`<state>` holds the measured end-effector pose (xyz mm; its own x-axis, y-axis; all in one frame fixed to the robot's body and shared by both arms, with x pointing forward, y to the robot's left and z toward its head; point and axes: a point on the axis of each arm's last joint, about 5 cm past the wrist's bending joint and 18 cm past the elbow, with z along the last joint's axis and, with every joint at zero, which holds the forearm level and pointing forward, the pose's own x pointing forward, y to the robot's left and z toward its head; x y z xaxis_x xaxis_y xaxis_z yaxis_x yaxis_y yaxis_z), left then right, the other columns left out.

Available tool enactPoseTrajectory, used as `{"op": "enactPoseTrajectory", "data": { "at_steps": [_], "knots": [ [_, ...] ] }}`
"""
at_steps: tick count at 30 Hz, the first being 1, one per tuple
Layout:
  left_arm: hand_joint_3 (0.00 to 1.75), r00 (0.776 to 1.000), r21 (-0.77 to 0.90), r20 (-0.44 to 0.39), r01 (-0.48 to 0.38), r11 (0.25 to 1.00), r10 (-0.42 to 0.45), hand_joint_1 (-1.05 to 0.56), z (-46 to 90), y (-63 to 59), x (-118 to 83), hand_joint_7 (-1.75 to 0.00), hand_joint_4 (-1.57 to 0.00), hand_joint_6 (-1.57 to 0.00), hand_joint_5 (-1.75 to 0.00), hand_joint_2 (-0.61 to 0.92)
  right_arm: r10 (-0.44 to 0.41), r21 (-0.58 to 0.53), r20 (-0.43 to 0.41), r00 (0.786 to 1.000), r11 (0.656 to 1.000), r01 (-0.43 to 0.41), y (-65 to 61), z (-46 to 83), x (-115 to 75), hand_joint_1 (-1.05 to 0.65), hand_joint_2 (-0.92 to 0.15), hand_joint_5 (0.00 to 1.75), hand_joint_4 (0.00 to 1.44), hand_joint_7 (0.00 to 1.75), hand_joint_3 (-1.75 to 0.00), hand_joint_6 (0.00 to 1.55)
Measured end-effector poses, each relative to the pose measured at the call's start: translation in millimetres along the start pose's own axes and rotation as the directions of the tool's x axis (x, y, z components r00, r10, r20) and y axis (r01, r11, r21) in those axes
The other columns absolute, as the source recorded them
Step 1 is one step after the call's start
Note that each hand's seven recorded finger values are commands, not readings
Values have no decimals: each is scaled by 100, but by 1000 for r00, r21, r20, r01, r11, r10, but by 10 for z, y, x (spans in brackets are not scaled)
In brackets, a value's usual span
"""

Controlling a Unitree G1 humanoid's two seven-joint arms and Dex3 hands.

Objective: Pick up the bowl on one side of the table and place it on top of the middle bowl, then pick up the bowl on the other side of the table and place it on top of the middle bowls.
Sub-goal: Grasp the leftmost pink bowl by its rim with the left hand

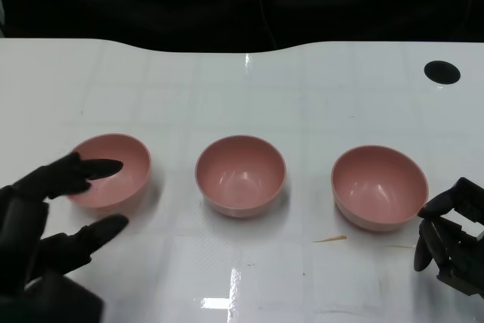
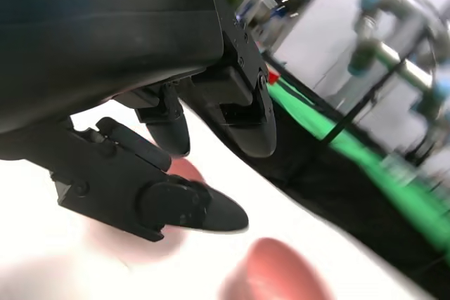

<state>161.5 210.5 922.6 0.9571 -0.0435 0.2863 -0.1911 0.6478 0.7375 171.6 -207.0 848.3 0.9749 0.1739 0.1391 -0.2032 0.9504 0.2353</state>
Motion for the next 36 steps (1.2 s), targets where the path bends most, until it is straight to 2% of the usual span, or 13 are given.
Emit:
{"op": "enactPoseTrajectory", "data": {
  "at_steps": [2,4,7,13,17,20,30,36],
  "knots": [
    [0,997,220,45,48,974,-59,-90,52,72,55,-1,-67,-71,-12,87,-1,1,-1,1000,1000,1,5,-2,2,-16,-75,175,84,151,-70,73],
    [0,989,442,85,75,894,-125,-90,124,149,142,0,-67,-70,-9,87,-8,2,0,1000,1000,8,7,-3,3,-16,-75,175,84,150,-70,74],
    [0,983,547,90,85,833,-160,-85,187,201,255,0,-64,-68,-5,85,-13,2,0,1000,1000,13,13,-2,5,-17,-75,175,84,151,-70,73],
    [2,960,600,14,214,770,-278,-87,201,134,407,0,-62,-63,-1,90,-7,5,-4,1000,1000,7,30,-8,7,-17,-75,175,84,152,-70,72],
    [3,946,621,-17,265,738,-325,-87,179,86,542,0,-61,-61,0,92,-2,6,-4,1000,1000,2,39,-8,13,-17,-75,175,84,151,-70,72],
    [10,931,617,-29,304,726,-365,-90,127,34,648,0,-60,-59,0,92,-1,6,-5,1000,1000,1,44,-8,10,-18,-75,175,83,151,-69,72],
    [14,889,574,-53,400,714,-455,-92,-23,-171,816,-1,-60,-60,-1,92,-2,2,-1,1000,1000,2,49,4,-7,-17,-76,175,83,149,-69,73],
    [14,881,542,-50,419,729,-470,-92,-145,-297,852,-1,-61,-61,-1,92,-12,-1,4,1000,1000,12,55,15,-9,-18,-76,175,83,149,-69,73]
  ]
}}
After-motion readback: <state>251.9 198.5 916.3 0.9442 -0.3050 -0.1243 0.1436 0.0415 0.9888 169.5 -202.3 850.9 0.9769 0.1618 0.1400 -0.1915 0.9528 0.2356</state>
